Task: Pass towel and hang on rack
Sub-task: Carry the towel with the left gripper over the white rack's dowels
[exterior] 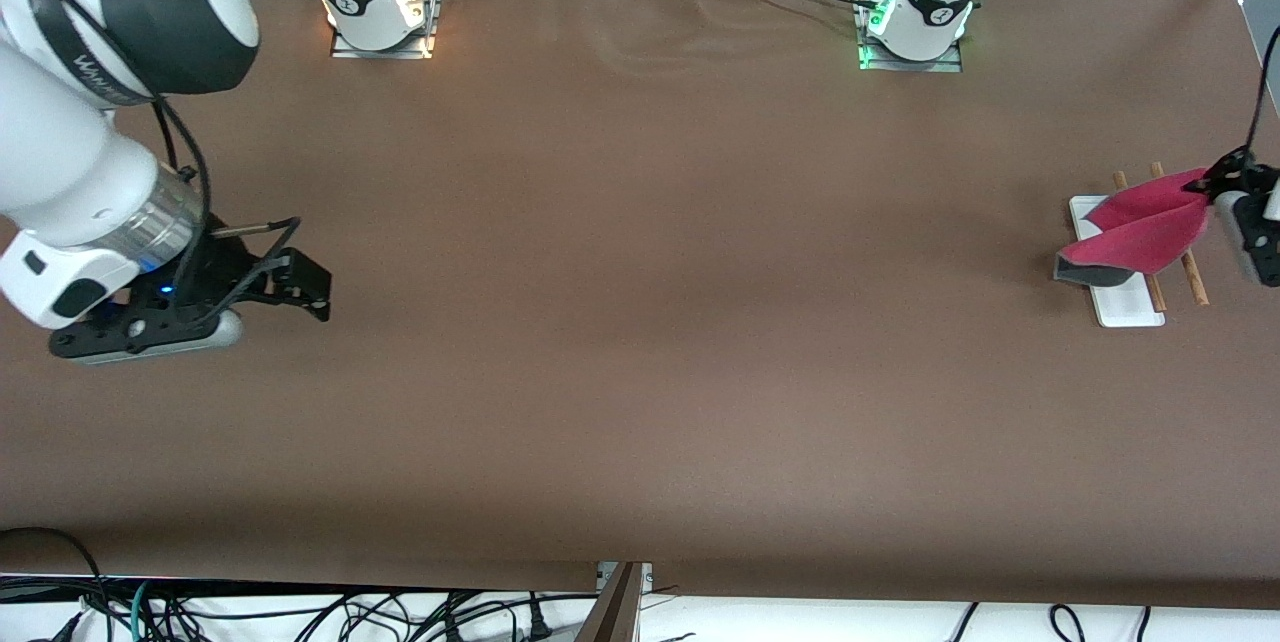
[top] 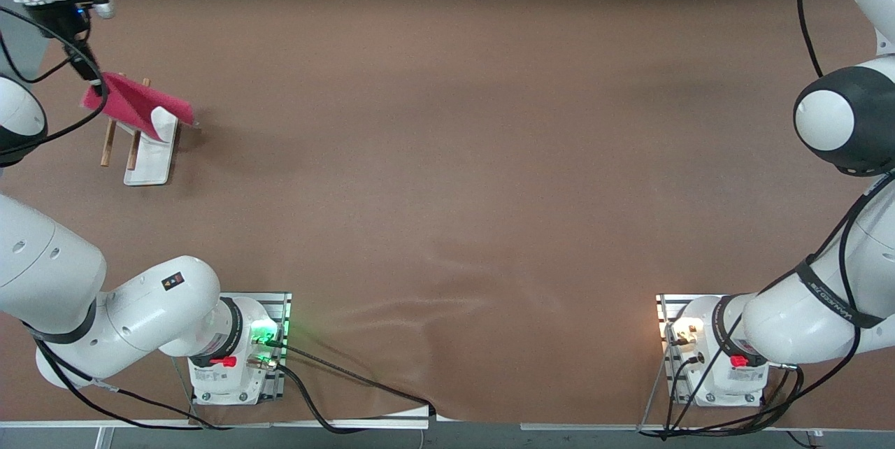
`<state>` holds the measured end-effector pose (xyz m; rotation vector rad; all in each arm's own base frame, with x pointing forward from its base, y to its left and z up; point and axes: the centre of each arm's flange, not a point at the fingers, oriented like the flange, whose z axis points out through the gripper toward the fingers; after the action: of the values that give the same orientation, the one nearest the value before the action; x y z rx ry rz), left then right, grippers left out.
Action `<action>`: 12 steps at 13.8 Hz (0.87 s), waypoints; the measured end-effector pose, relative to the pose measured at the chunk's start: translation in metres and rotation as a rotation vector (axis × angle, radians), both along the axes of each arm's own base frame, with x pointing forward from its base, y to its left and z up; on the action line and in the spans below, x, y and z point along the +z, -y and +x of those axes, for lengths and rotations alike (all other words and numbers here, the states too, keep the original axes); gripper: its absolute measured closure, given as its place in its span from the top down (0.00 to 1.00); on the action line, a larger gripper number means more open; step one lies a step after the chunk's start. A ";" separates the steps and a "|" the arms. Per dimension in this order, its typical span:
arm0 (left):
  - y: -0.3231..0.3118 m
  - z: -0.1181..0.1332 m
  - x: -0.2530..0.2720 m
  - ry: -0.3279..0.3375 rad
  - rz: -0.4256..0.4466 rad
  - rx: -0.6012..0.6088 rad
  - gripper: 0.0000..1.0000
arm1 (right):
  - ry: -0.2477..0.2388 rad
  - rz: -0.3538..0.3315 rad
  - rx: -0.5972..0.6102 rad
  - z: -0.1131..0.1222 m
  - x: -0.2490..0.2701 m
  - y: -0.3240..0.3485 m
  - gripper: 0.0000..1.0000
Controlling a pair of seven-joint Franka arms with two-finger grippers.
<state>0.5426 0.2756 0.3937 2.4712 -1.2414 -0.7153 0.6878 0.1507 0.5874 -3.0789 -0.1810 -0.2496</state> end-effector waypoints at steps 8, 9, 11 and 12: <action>-0.075 -0.017 -0.030 0.042 0.105 0.045 0.03 | -0.086 -0.024 -0.167 -0.013 -0.006 0.117 1.00; -0.084 -0.018 -0.039 0.051 0.109 0.052 0.03 | -0.100 -0.027 -0.172 -0.022 -0.006 0.121 1.00; -0.098 -0.020 -0.057 0.064 0.110 0.064 0.03 | -0.124 -0.032 -0.184 -0.040 -0.006 0.129 1.00; -0.103 -0.020 -0.064 0.069 0.109 0.067 0.03 | -0.132 -0.034 -0.189 -0.048 -0.006 0.133 1.00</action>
<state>0.5221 0.3782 0.3293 2.6331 -1.1658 -0.7026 0.6398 0.0182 0.5819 -3.1334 0.1132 -0.0492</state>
